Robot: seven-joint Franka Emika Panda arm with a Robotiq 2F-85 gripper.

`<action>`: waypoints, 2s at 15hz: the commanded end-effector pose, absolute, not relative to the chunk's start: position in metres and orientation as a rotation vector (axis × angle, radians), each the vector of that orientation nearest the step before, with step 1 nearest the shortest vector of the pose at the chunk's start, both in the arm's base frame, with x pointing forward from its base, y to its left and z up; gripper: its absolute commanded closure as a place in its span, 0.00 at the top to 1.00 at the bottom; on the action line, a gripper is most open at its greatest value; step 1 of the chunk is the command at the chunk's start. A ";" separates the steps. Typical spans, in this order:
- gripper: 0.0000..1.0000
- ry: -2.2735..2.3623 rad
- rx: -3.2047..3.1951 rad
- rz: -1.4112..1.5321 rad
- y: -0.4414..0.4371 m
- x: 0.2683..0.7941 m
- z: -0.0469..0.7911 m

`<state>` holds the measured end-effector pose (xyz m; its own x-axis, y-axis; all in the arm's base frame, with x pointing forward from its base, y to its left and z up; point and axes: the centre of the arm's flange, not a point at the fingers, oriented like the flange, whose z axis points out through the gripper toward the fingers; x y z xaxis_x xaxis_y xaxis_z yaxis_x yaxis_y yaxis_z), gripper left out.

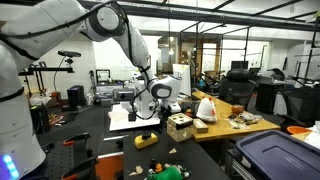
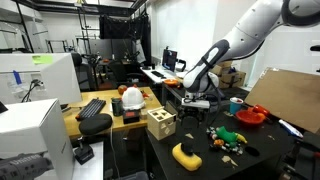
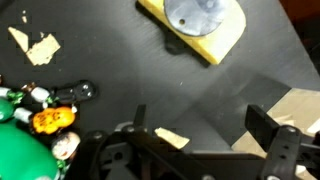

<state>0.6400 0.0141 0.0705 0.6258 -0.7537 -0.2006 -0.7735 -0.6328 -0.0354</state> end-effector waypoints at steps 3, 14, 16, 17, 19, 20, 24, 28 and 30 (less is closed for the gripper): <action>1.00 1.263 -2.858 0.151 -0.042 0.613 0.118; 1.00 0.447 -3.177 0.101 -0.104 0.577 0.123; 1.00 0.277 -3.162 0.080 -0.106 0.566 0.131; 1.00 0.195 -3.149 0.068 -0.107 0.559 0.137; 1.00 0.034 -3.112 0.045 -0.111 0.546 0.150; 1.00 -0.043 -3.087 0.028 -0.115 0.537 0.160; 1.00 -0.246 -2.968 0.052 -0.116 0.509 0.191; 1.00 -0.218 -2.965 0.097 -0.115 0.519 0.181; 1.00 -0.227 -2.963 0.101 -0.111 0.516 0.184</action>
<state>0.5160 -0.1114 0.1844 0.9862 0.1566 -0.0544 0.1452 -0.9743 -0.1721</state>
